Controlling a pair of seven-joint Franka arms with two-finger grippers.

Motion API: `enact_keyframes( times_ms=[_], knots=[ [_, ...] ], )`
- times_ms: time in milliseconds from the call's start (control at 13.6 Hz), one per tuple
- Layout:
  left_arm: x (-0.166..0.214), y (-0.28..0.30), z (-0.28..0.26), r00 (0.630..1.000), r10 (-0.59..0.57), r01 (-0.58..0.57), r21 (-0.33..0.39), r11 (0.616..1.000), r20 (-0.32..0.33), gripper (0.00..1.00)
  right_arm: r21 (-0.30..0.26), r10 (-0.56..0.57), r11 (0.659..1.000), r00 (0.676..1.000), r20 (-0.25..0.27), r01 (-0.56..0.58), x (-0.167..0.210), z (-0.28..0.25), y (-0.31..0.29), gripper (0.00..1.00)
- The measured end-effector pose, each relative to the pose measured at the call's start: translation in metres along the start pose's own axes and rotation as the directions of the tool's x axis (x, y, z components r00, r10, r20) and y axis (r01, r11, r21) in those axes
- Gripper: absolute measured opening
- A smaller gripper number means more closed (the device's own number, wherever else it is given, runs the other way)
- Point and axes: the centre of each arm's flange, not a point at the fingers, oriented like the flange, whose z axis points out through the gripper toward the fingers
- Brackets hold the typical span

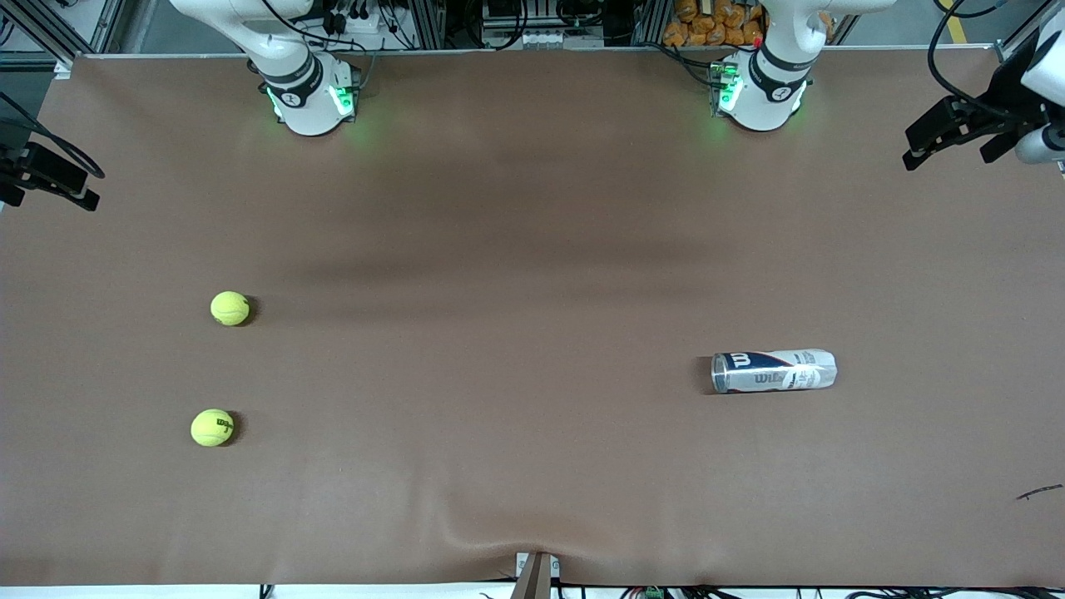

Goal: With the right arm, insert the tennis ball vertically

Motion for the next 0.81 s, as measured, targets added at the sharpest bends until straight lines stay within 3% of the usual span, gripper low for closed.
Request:
enact_keyframes(
  times_ms=[811],
  knots=[
    [0.0070,-0.0016,-0.0011,1.000,0.001,-0.001,0.004,1.000,0.013,1.00,0.000,0.000,1.000,1.000,0.000,0.000,0.0000,0.0000,0.0000,1.00]
  ],
)
